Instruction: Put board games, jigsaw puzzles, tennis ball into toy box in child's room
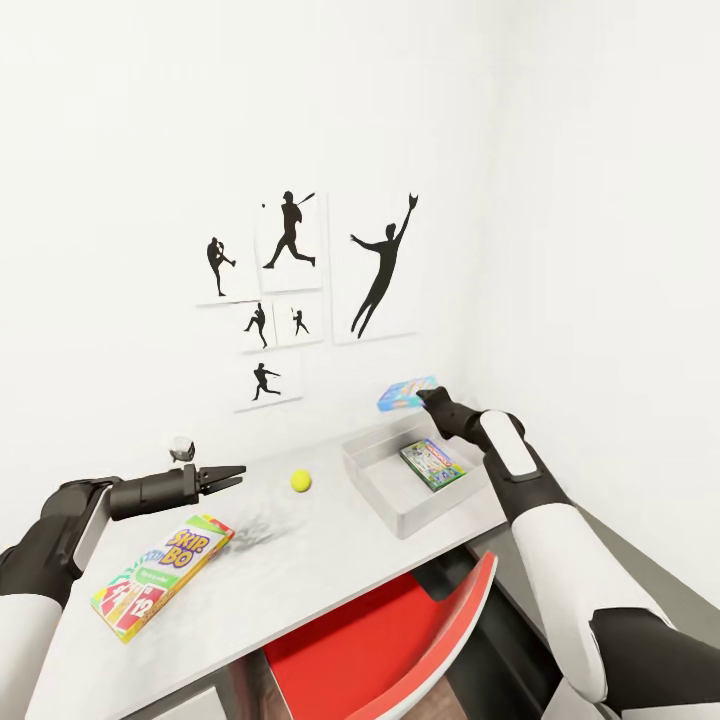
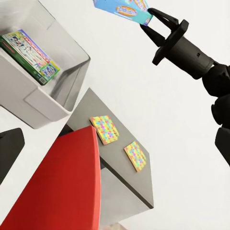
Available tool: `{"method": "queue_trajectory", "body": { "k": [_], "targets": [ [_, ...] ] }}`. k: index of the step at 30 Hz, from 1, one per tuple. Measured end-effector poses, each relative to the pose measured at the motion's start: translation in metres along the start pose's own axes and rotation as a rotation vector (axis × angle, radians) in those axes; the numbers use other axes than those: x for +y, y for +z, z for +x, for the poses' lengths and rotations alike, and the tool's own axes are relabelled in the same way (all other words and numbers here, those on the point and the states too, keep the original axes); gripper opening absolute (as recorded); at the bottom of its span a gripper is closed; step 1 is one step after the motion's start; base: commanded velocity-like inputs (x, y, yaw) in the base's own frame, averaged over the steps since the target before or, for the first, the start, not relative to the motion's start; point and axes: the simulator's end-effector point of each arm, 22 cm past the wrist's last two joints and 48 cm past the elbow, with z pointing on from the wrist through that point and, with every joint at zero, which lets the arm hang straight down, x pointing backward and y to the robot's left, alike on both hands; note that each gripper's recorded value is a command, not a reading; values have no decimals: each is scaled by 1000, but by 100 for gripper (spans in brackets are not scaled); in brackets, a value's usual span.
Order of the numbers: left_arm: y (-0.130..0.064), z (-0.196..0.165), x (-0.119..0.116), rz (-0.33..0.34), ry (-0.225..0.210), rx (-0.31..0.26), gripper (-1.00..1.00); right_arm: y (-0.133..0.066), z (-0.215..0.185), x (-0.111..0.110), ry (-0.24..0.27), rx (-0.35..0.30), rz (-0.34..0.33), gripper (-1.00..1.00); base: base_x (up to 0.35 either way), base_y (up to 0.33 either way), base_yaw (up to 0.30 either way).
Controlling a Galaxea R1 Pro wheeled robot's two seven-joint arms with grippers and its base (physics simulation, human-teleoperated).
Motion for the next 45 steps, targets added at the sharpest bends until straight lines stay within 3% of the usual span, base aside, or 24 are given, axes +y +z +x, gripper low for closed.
{"method": "queue_trajectory", "body": {
  "k": [12, 27, 36, 42, 45],
  "targets": [
    [0, 3, 4, -2, -17, 1, 100, 0, 7, -7, 0, 9, 16, -100, 0, 0, 0],
    [0, 3, 5, -1, -18, 0, 100, -4, 2, -26, 1, -3, 122, -100, 0, 0, 0],
    [0, 4, 5, -1, -18, 0, 100, -17, -3, 1, -5, -37, 141, -100, 0, 0, 0],
    [0, 3, 4, 0, -18, -1, 100, -17, 11, 10, 57, 17, 115, -100, 0, 0, 0],
    [0, 3, 4, 0, -18, -1, 100, -17, 17, 2, 63, 33, 152, -100, 0, 0, 0]
  ]
}}
